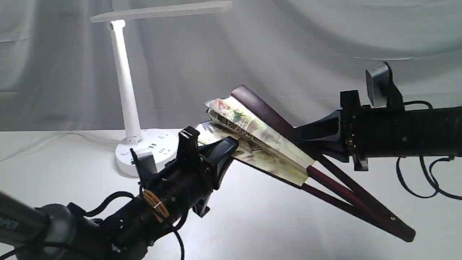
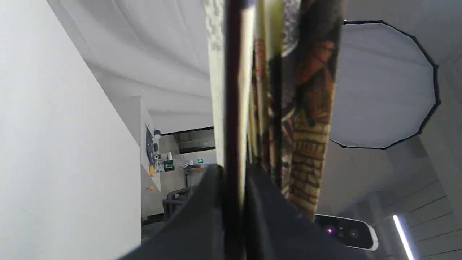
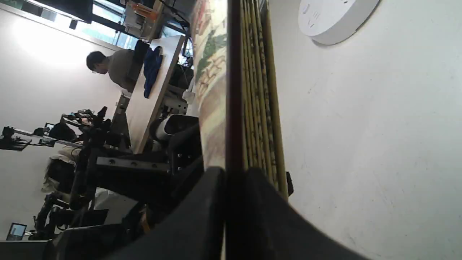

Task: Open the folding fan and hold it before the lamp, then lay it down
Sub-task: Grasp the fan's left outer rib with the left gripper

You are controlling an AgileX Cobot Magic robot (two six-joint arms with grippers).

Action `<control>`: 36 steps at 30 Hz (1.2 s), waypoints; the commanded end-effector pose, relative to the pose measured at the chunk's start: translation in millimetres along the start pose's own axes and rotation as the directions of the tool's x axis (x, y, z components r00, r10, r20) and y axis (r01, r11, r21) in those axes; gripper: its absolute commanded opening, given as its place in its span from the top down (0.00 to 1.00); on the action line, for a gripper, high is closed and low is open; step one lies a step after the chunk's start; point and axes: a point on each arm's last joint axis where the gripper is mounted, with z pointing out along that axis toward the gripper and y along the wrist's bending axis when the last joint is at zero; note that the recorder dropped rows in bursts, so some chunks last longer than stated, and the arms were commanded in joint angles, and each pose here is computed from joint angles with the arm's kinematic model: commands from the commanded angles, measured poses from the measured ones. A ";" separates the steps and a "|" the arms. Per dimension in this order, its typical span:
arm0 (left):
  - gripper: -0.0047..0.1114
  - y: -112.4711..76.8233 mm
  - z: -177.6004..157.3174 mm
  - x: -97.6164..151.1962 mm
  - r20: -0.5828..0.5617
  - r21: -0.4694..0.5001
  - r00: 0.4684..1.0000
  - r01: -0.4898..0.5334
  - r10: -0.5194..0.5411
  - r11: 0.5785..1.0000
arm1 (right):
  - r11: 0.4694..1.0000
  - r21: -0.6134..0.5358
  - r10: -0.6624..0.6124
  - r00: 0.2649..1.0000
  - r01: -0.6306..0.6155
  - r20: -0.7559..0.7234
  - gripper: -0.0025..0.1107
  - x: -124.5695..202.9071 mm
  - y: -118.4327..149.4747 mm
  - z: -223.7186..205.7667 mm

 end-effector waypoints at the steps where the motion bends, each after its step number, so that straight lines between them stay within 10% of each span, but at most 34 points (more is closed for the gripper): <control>1: 0.96 0.1 0.5 5.5 -0.049 -0.013 0.999 -0.021 0.020 1.000 | 0.999 -0.029 -0.026 1.000 0.026 -0.009 0.81 2.3 8.0 1.0; 21: 0.96 -21.0 17.0 -3.0 -0.401 0.066 0.910 -0.083 0.103 0.994 | 0.999 -0.028 -0.025 1.000 0.025 -0.013 0.72 2.8 7.4 1.8; 36: 0.96 -25.7 14.3 -42.2 -0.360 0.062 0.928 -0.085 0.102 0.994 | 0.999 -0.021 -0.033 0.999 0.033 -0.011 0.73 2.6 6.7 1.8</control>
